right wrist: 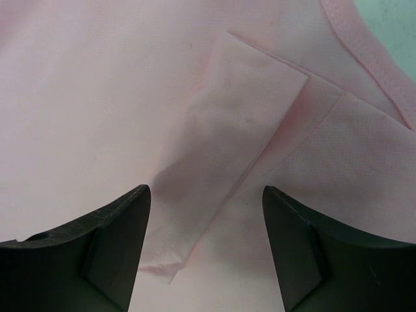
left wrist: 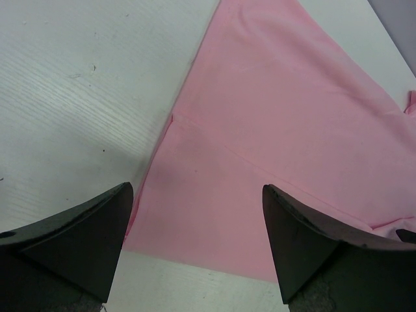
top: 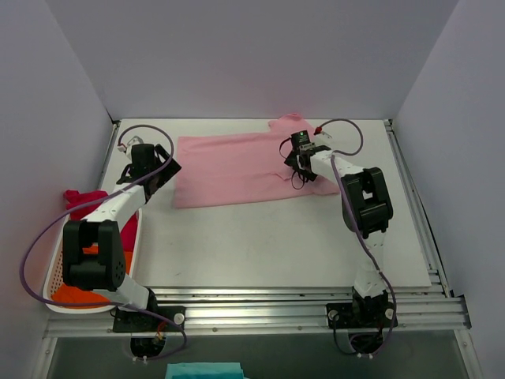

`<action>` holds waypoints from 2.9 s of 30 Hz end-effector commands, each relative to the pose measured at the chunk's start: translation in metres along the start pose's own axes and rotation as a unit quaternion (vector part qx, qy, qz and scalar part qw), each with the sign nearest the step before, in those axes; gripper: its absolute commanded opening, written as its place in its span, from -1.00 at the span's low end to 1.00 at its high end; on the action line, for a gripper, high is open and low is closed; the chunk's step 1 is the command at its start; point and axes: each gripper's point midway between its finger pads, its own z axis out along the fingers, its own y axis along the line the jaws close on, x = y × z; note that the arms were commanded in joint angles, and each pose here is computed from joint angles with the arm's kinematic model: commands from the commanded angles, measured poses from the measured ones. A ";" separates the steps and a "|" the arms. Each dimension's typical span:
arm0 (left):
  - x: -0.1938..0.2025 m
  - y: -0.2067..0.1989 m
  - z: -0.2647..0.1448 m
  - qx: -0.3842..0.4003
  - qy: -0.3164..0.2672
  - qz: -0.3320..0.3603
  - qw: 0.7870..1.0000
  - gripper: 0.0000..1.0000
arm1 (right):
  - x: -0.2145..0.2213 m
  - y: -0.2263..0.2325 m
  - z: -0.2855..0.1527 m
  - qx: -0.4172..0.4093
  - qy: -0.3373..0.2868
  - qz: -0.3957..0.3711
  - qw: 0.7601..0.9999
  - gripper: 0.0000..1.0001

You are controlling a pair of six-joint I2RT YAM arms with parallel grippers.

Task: Fold and stack the t-shirts
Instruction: Fold the flattened tshirt in 1/3 of the way

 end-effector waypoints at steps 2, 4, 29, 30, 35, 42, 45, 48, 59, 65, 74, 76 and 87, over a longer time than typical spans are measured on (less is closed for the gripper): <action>-0.014 -0.007 0.000 0.013 -0.024 0.006 1.000 0.79 | -0.016 0.008 -0.007 -0.008 -0.005 0.002 1.000 0.31; -0.014 -0.007 -0.001 0.011 -0.025 0.005 1.000 0.79 | -0.020 0.010 -0.011 -0.014 -0.010 0.004 1.000 0.30; -0.011 -0.002 0.006 0.002 -0.022 0.008 1.000 0.78 | -0.006 -0.001 0.022 0.007 0.002 0.002 1.000 0.15; -0.010 -0.002 0.006 0.002 -0.021 0.009 1.000 0.78 | -0.009 0.000 0.019 0.004 -0.003 0.005 1.000 0.14; -0.010 -0.003 0.006 0.003 -0.021 0.009 1.000 0.78 | -0.008 -0.005 0.020 0.009 -0.007 0.006 1.000 -0.22; -0.009 -0.001 0.007 0.000 -0.021 0.009 1.000 0.77 | 0.011 -0.014 0.034 0.020 0.011 0.005 1.000 -0.60; -0.009 -0.002 0.007 0.001 -0.021 0.009 1.000 0.77 | 0.014 -0.016 0.037 0.023 0.013 0.004 1.000 -0.74; -0.008 -0.001 0.007 -0.001 -0.020 0.010 1.000 0.77 | 0.016 -0.016 0.038 0.023 0.014 0.004 1.000 -0.74; -0.007 -0.003 0.009 -0.001 -0.020 0.012 1.000 0.77 | 0.009 -0.027 0.035 0.051 -0.001 0.003 0.999 -0.38; -0.006 -0.003 0.010 -0.002 -0.019 0.013 1.000 0.77 | 0.006 -0.034 0.032 0.065 -0.012 0.004 0.998 -0.42; -0.005 -0.006 0.010 -0.001 -0.020 0.016 1.000 0.76 | 0.004 -0.043 0.028 0.070 -0.030 0.019 0.997 -0.43; -0.004 -0.007 0.011 -0.001 -0.020 0.017 1.000 0.76 | 0.003 -0.046 0.025 0.073 -0.035 0.021 0.997 -0.40; -0.005 -0.008 0.009 -0.002 -0.022 0.019 1.000 0.76 | -0.006 -0.053 0.012 0.070 -0.063 0.034 0.995 -0.28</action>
